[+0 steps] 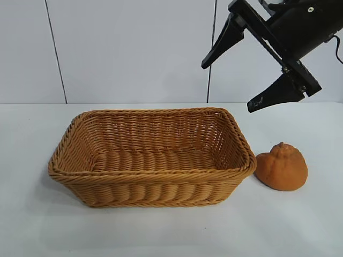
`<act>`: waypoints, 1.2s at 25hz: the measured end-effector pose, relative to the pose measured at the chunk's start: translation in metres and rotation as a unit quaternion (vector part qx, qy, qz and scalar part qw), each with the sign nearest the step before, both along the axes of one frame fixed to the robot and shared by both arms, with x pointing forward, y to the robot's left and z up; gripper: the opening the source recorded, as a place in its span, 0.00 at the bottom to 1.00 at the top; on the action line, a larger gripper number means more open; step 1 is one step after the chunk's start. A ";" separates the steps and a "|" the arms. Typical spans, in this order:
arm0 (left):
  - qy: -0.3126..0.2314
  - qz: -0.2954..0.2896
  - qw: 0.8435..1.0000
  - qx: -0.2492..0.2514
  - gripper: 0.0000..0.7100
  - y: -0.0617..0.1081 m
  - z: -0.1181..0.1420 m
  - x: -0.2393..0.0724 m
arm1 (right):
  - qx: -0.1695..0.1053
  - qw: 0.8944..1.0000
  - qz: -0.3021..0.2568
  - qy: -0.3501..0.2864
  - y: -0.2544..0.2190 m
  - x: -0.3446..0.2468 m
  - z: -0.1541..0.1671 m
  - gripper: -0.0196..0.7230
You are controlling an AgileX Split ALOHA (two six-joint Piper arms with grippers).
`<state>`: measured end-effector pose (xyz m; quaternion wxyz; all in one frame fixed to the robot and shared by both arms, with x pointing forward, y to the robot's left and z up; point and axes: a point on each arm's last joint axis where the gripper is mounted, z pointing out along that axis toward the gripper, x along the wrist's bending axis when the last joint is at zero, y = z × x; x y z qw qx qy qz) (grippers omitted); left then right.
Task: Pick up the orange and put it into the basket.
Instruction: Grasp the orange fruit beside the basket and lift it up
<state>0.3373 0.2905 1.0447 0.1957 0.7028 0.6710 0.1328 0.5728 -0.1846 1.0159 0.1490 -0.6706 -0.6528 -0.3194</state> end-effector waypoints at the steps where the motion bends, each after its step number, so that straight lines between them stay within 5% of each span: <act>1: -0.013 0.000 1.000 0.002 0.89 0.001 -0.004 -0.008 | 0.000 1.000 0.000 0.000 0.000 0.000 0.000 0.94; 21: -0.280 0.004 0.960 0.003 0.89 0.006 0.008 -0.095 | 0.001 1.000 0.019 0.018 0.001 -0.005 -0.001 0.94; 30: -0.310 0.005 0.951 0.002 0.89 0.006 0.008 -0.105 | -0.062 0.995 0.072 0.030 -0.006 -0.009 0.000 0.94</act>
